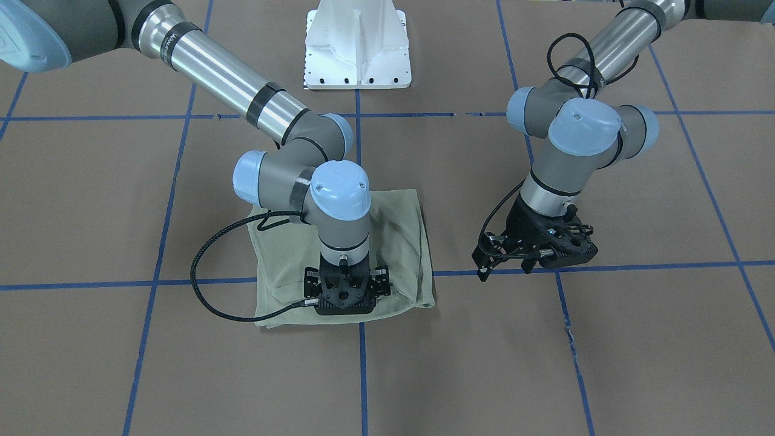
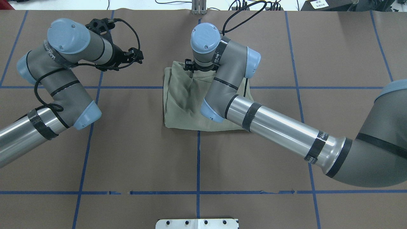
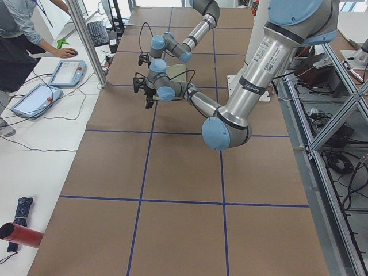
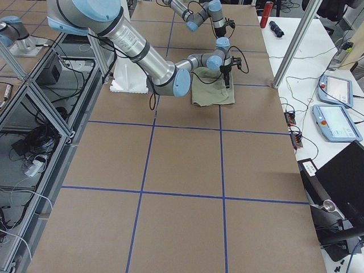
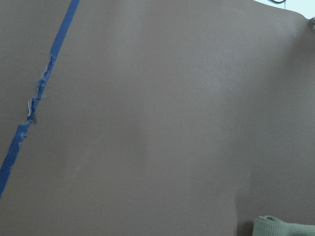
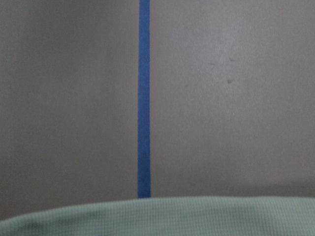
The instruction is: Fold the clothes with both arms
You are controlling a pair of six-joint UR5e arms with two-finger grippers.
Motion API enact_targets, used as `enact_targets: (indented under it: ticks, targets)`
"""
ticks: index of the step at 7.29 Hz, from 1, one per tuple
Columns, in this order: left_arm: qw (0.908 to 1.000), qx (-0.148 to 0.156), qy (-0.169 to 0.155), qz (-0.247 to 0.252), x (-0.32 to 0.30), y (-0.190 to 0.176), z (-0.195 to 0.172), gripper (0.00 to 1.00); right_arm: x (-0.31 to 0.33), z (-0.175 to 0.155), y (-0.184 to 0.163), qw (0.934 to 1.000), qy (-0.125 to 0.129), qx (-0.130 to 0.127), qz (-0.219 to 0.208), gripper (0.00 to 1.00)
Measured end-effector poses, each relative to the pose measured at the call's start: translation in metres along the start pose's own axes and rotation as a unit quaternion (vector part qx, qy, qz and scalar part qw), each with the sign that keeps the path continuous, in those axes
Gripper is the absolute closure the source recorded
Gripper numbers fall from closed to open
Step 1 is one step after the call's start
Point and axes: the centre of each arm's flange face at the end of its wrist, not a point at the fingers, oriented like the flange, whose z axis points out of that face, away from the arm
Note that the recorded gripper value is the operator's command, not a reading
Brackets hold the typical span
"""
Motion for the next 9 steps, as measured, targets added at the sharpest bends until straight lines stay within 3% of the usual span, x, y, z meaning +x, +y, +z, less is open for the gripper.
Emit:
enact_targets:
  ticks: [2,3,6,8,9]
  targets:
    - [1.0,0.002,0.004,0.0,0.0,-0.002,-0.005,0.0,0.007,0.001,-0.024,0.9997,-0.008,0.025,-0.002,0.0]
    - [0.9999,-0.001,0.009,0.007,-0.006,-0.001,-0.013,0.0,0.019,-0.006,-0.032,0.9996,-0.013,0.023,-0.009,0.0]
    - [0.996,-0.012,0.014,0.088,-0.086,-0.001,-0.072,0.0,0.145,-0.06,-0.029,0.9978,-0.009,-0.039,-0.053,0.0]
    - [0.9838,-0.009,-0.015,0.178,-0.182,-0.034,-0.112,0.0,0.26,-0.112,-0.017,0.9933,0.012,-0.069,-0.092,0.0]
    - [0.973,-0.006,-0.039,0.228,-0.239,-0.051,-0.131,0.0,0.32,-0.136,-0.007,0.9896,0.022,-0.084,-0.114,0.0]
